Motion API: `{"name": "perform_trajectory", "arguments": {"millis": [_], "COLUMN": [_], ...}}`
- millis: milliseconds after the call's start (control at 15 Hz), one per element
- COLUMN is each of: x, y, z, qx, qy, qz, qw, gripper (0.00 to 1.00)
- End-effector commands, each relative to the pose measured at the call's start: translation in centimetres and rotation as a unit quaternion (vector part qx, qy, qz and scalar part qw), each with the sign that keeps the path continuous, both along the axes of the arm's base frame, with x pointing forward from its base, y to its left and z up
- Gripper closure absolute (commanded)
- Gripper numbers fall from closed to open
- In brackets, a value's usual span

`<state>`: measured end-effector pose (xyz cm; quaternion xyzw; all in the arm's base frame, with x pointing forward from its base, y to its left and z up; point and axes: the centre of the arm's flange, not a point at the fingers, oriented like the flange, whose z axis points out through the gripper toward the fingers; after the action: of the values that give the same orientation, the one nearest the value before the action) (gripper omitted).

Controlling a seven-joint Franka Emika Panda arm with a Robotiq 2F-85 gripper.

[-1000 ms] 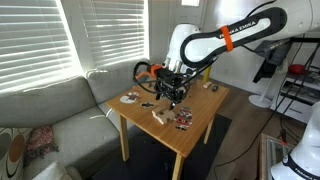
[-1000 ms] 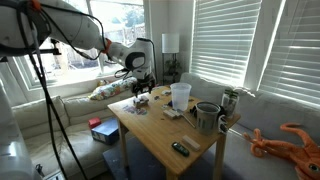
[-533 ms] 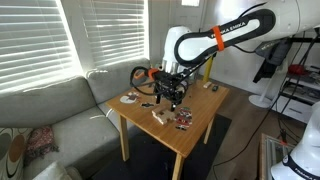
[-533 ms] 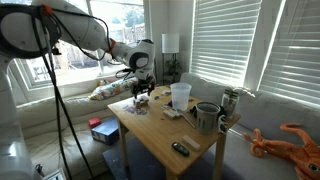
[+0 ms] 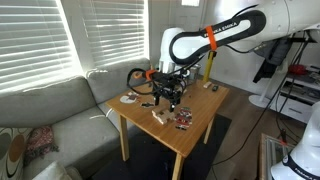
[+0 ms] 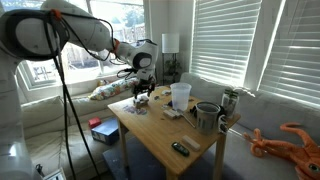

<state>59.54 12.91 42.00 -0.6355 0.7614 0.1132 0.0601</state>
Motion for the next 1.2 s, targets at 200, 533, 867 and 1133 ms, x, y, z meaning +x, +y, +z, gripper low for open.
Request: {"name": "perform_trajectory", "arguments": {"millis": [200,533,867,1133], "x": [1.08,0.96,0.62,0.5], "y": [-0.14,-0.23,-0.33,-0.95], "z": [-0.09,-0.2,-0.18,-0.14], "qx": [0.02,0.024,0.031,0.027], "qy": [0.036,0.053,0.065,0.06], "qz": [0.006,0.004,-0.007,-0.023], "qw": [0.9992,0.9983,0.9974,0.9976], "gripper": [0.0,0.0,0.0,0.0]}}
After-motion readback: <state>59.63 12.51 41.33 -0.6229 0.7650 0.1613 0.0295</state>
